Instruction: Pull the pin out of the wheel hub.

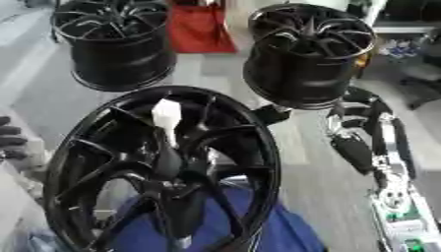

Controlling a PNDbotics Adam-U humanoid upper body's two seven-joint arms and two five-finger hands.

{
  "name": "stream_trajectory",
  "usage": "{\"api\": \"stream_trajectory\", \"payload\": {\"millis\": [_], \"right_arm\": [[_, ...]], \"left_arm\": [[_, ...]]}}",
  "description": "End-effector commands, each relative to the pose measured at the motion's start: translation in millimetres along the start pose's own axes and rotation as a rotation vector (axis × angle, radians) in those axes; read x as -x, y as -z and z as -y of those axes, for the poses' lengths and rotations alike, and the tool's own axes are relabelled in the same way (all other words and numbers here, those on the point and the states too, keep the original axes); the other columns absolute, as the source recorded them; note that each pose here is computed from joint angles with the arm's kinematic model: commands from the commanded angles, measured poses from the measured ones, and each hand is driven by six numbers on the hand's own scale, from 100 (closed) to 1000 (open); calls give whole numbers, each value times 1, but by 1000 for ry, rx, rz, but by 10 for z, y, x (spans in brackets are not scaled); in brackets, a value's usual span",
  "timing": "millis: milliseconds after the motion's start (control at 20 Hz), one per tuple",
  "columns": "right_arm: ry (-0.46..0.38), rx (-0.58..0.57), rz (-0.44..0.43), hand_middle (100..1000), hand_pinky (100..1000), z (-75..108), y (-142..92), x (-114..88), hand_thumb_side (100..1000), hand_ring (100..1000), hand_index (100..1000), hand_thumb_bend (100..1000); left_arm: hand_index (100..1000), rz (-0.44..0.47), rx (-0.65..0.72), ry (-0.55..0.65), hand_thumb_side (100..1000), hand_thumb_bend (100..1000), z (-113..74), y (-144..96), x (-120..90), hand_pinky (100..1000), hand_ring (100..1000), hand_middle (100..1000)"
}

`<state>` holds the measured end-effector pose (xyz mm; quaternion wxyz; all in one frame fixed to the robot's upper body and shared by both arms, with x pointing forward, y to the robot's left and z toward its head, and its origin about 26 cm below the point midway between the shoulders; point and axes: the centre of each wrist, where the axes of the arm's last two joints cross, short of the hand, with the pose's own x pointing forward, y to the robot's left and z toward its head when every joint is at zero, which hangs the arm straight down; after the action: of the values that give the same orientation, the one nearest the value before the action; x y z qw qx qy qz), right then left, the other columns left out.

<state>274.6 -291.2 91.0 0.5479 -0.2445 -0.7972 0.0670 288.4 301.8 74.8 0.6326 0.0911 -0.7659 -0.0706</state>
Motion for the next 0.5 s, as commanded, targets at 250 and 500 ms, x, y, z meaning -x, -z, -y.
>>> {"api": "stream_trajectory", "payload": {"millis": [250,500], "right_arm": [[-94,-43,65,731,603,197,160,-158,301,684,841,100],[-201,-162,110,743,614,347,352,-350,298,691,861,100]], "left_arm": [[808,26,1,21,745,100,-42,16,-74,557,653,642],[808,24,7,24,745,100,-41,14,-71,557,652,642]]}}
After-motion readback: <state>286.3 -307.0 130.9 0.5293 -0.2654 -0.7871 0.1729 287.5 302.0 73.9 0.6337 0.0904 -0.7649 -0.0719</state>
